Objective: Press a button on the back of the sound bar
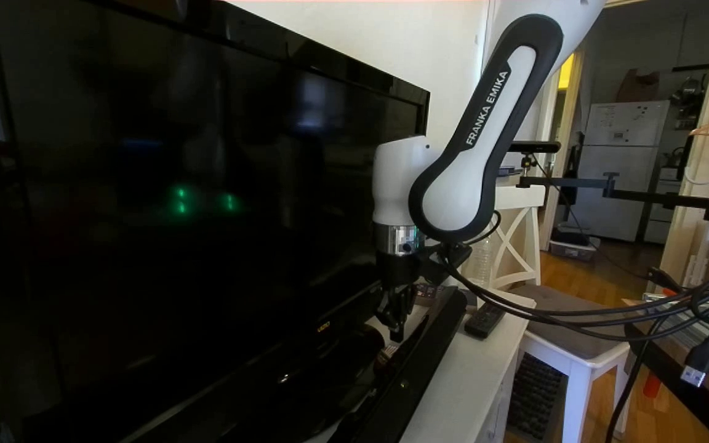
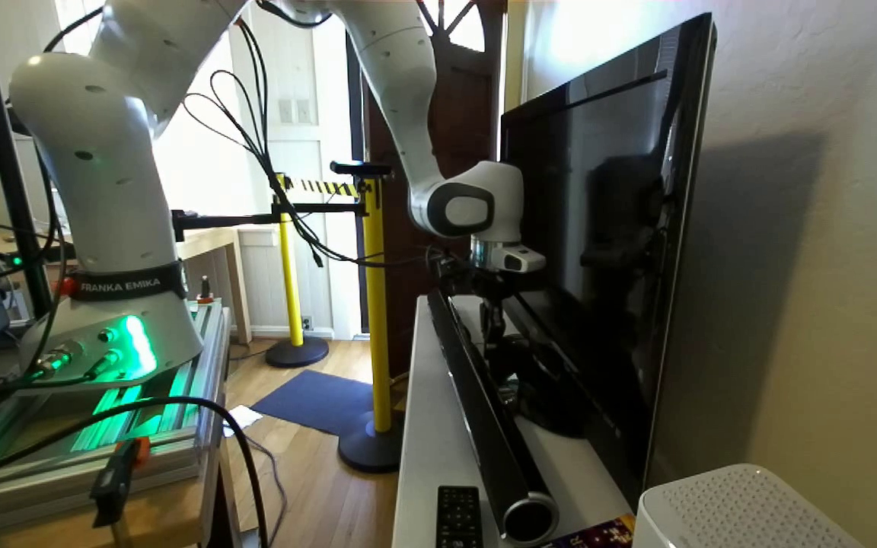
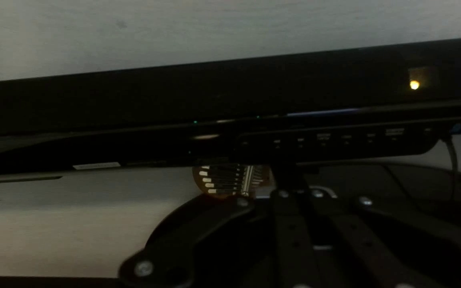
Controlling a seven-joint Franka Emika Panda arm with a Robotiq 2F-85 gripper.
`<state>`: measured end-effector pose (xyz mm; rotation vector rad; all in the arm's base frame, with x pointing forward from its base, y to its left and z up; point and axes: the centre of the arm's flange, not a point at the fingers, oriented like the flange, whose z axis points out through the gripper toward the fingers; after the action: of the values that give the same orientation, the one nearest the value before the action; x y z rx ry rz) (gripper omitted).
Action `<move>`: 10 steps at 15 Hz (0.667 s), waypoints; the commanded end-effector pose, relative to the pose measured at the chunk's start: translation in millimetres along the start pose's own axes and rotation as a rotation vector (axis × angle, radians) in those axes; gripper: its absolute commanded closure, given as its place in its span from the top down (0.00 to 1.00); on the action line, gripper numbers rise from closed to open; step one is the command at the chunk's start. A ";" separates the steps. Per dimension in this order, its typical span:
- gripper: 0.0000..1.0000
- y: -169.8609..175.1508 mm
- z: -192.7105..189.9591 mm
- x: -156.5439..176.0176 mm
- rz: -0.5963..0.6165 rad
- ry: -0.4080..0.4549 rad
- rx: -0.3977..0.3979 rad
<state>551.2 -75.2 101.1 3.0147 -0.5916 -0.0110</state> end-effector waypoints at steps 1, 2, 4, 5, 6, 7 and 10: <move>0.00 -4.4 8.8 6.5 0.030 -0.023 -0.007; 0.00 -4.4 11.1 6.2 0.032 -0.024 -0.012; 0.00 -4.8 15.4 4.3 0.032 -0.034 -0.011; 0.00 -6.3 17.8 3.7 0.030 -0.037 -0.013; 0.00 -7.6 18.6 3.3 0.027 -0.039 -0.012; 0.00 -8.3 18.6 3.1 0.025 -0.038 -0.012; 0.00 -2.2 3.4 8.0 0.047 -0.013 -0.004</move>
<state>552.6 -75.6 94.4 3.0078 -0.6071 -0.0315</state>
